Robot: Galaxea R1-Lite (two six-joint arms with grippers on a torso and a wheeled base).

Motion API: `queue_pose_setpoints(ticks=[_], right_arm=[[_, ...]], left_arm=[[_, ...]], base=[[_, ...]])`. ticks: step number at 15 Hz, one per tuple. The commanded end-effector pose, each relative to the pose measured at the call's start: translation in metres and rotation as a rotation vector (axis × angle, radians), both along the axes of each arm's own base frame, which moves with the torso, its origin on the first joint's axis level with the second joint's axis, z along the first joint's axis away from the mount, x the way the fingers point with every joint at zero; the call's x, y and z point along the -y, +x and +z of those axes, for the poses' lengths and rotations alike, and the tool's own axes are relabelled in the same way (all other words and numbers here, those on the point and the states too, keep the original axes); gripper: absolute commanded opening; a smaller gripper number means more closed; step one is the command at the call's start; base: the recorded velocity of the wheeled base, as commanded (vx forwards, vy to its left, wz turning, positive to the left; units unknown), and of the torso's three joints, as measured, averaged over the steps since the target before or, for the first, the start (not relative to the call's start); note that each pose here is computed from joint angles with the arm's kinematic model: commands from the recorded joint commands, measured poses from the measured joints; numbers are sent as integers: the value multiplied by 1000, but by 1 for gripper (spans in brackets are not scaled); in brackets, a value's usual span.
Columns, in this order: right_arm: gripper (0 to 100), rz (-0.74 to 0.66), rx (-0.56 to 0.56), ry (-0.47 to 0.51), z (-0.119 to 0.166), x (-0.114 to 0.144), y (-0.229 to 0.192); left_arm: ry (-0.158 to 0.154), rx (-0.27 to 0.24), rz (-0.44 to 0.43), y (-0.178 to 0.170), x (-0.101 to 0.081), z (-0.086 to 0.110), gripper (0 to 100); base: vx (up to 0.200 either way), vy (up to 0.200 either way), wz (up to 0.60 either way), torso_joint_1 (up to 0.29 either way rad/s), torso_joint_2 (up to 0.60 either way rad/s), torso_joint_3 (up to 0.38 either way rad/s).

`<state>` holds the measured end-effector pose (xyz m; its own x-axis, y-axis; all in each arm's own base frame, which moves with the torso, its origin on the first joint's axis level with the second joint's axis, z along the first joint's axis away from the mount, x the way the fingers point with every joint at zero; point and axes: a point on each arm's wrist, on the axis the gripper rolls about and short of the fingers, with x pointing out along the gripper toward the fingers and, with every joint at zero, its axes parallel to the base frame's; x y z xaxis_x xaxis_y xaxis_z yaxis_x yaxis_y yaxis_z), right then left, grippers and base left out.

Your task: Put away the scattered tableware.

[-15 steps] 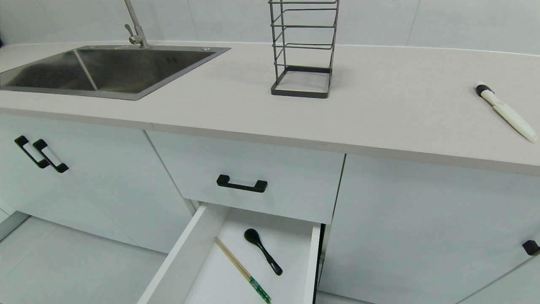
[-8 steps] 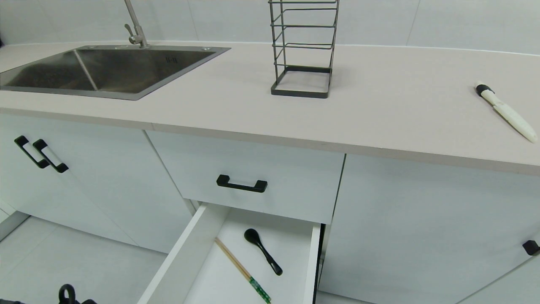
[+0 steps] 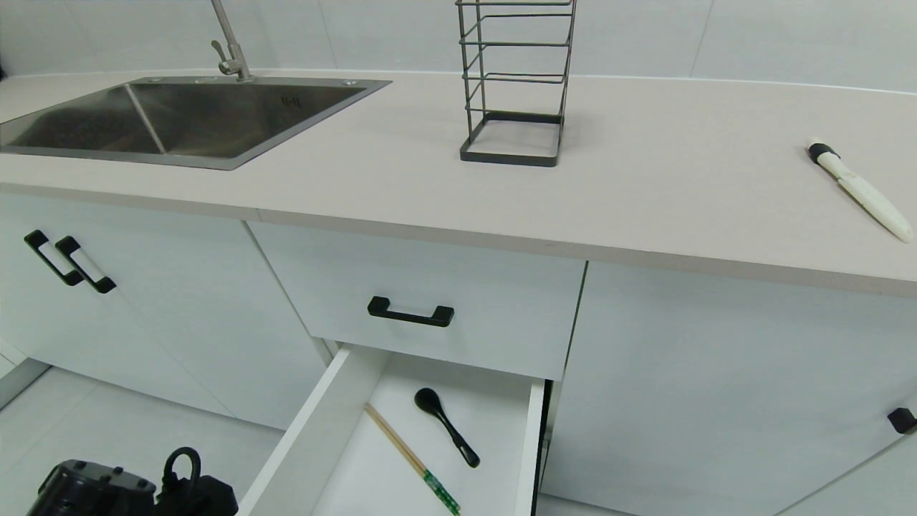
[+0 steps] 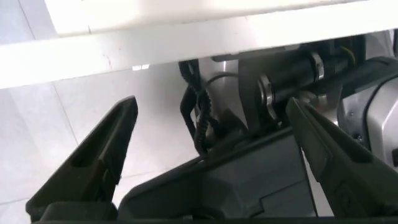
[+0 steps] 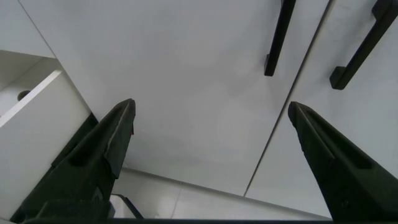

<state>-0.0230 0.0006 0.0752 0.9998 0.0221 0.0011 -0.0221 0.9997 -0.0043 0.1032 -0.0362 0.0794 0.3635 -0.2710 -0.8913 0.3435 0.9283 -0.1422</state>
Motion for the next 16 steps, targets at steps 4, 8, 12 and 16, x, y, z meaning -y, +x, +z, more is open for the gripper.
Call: queue_pose_setpoints(ticks=[4,8,12,16], right_arm=[[100,-1,-3,0,0,0,0],[100,1,-3,0,0,0,0],[100,-1,-3,0,0,0,0],[100,1,-3,0,0,0,0]], left_arm=[[10,-15,-1,13,5,-9,100],[27,12,0,16,6,-8,100],[22,32,-6,21,8,-10,100],[15,54,-10,29,11,-13,100]], base=[[0,0,0,0,0,0],[0,0,0,0,0,0],[0,0,0,0,0,0],[0,0,0,0,0,0]])
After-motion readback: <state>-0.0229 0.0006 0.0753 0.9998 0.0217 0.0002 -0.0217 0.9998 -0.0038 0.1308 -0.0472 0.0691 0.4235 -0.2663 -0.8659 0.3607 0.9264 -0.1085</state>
